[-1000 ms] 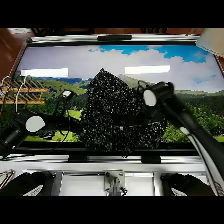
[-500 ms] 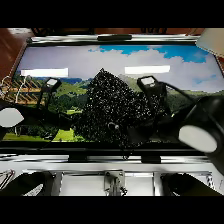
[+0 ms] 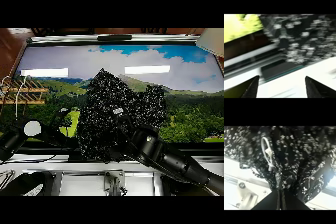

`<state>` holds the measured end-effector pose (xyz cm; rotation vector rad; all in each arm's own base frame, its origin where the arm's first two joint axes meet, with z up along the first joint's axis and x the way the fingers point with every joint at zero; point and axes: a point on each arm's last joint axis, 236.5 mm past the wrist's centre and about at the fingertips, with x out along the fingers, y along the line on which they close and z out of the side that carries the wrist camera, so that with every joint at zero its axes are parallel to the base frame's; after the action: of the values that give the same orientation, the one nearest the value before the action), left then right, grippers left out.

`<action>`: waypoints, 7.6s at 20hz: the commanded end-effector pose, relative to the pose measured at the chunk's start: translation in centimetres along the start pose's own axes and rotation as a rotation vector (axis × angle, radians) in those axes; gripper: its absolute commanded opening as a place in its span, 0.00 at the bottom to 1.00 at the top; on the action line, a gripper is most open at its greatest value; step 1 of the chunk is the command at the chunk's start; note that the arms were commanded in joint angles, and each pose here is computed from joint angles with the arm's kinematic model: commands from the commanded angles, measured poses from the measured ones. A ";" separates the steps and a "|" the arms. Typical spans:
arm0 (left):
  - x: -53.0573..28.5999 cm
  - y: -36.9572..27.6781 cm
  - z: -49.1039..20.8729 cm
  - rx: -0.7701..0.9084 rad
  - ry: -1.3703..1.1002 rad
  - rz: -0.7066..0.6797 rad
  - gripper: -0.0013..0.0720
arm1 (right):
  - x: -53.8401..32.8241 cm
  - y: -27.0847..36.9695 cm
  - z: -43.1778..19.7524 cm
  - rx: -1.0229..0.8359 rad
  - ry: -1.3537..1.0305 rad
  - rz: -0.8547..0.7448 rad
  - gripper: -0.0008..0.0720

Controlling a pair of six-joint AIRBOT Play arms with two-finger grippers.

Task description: Fold the shirts.

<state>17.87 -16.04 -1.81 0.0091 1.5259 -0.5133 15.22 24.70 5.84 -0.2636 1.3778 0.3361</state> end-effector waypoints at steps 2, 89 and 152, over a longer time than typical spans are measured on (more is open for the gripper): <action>-1.1 -6.7 4.9 -0.077 -0.189 -0.268 0.94 | 1.4 1.1 -0.4 -0.013 0.031 0.005 0.11; -7.0 -3.4 3.5 -0.082 -0.412 -0.206 0.09 | 1.5 3.7 2.6 0.031 -0.063 0.086 0.11; -7.7 36.6 -3.7 -0.465 -0.063 0.543 0.84 | 2.4 1.0 -1.4 -0.201 0.140 -0.046 0.11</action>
<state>26.57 19.73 -4.62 0.0075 1.4386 0.3092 13.84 25.31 3.21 -0.4911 1.4768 0.4274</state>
